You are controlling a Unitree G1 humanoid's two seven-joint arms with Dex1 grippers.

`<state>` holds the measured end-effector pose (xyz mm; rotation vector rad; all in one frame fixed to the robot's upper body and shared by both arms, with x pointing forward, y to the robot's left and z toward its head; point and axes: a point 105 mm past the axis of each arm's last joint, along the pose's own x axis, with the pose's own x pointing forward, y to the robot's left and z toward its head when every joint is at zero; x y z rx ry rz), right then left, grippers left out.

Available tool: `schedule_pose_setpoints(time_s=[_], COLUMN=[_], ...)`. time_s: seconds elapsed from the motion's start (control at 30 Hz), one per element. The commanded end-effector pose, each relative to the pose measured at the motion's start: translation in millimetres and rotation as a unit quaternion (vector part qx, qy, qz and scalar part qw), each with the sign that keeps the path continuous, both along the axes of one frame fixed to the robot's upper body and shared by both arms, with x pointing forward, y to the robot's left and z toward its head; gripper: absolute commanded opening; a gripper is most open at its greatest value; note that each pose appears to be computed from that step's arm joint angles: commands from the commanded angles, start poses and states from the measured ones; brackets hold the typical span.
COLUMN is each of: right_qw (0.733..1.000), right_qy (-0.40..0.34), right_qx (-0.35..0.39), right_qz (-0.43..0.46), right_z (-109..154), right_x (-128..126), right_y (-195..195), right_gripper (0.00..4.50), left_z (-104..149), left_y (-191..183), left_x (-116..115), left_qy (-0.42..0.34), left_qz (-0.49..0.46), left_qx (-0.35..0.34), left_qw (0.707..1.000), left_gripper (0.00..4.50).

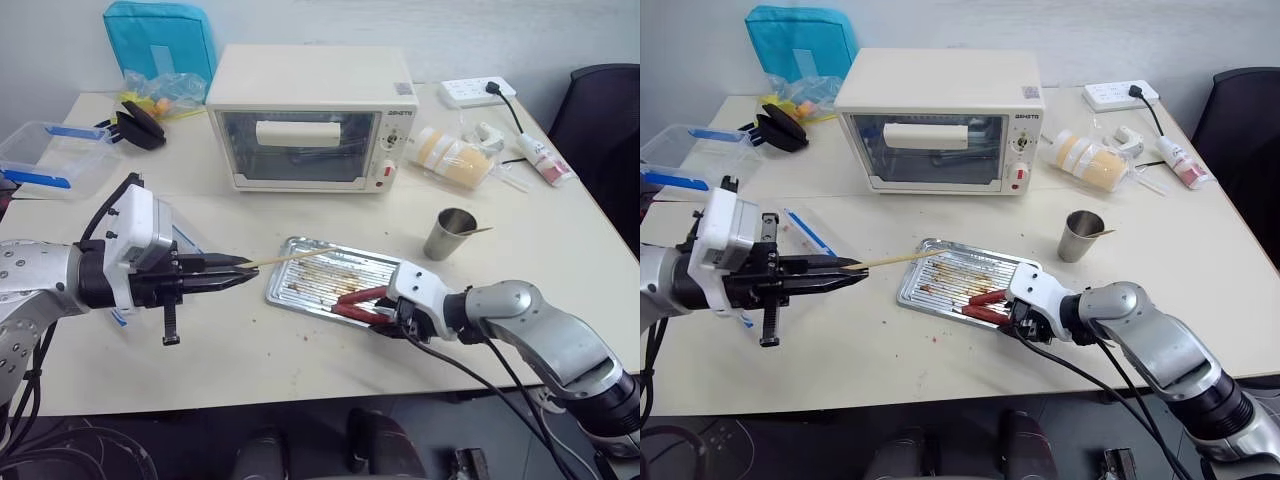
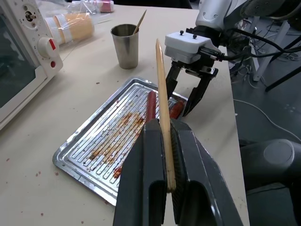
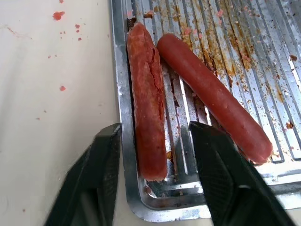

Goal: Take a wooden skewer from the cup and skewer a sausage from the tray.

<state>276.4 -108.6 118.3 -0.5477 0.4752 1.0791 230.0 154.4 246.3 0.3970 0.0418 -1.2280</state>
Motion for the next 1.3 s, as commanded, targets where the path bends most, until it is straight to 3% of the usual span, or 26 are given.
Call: schedule_pose_setpoints(time_s=[0.03, 0.1, 0.17, 0.53, 0.73, 0.87, 1.3], right_qw=[1.000, 1.000, 1.000, 1.000, 0.993, 0.983, 0.974], right_qy=[-0.007, -0.001, 0.004, -0.003, -0.058, -0.072, -0.075], right_qx=[0.010, 0.016, 0.020, 0.011, 0.026, 0.046, 0.063], right_qz=[0.007, 0.007, 0.007, 0.012, 0.097, 0.165, 0.203], right_z=[6.5, 7.7, 9.1, 10.8, 58.7, 92.0, 116.8], right_x=[-0.3, -1.2, -2.0, 0.6, -4.0, -10.6, -12.4], right_y=[4.2, 5.4, 6.3, 3.2, -0.3, -11.0, -14.5], right_gripper=[0.93, 0.29, 0.00, 0.00, 0.00, 0.00, 0.00], left_z=[6.3, 6.4, 6.5, 6.6, -15.0, -13.7, -12.7], left_y=[0.3, 0.4, 0.3, -1.0, 8.9, 13.2, 13.2], left_x=[0.7, 1.2, 1.4, 2.1, -5.4, -4.1, -1.3], left_qy=[-0.021, -0.022, -0.023, -0.023, 0.024, 0.029, 0.019], left_qz=[-0.001, 0.000, 0.001, -0.005, -0.025, -0.033, -0.034], left_qx=[0.000, 0.000, 0.000, 0.001, 0.039, 0.045, 0.049], left_qw=[1.000, 1.000, 1.000, 1.000, 0.999, 0.998, 0.998], left_gripper=[0.00, 0.00, 0.00, 0.00, 0.00, 0.00, 0.00])
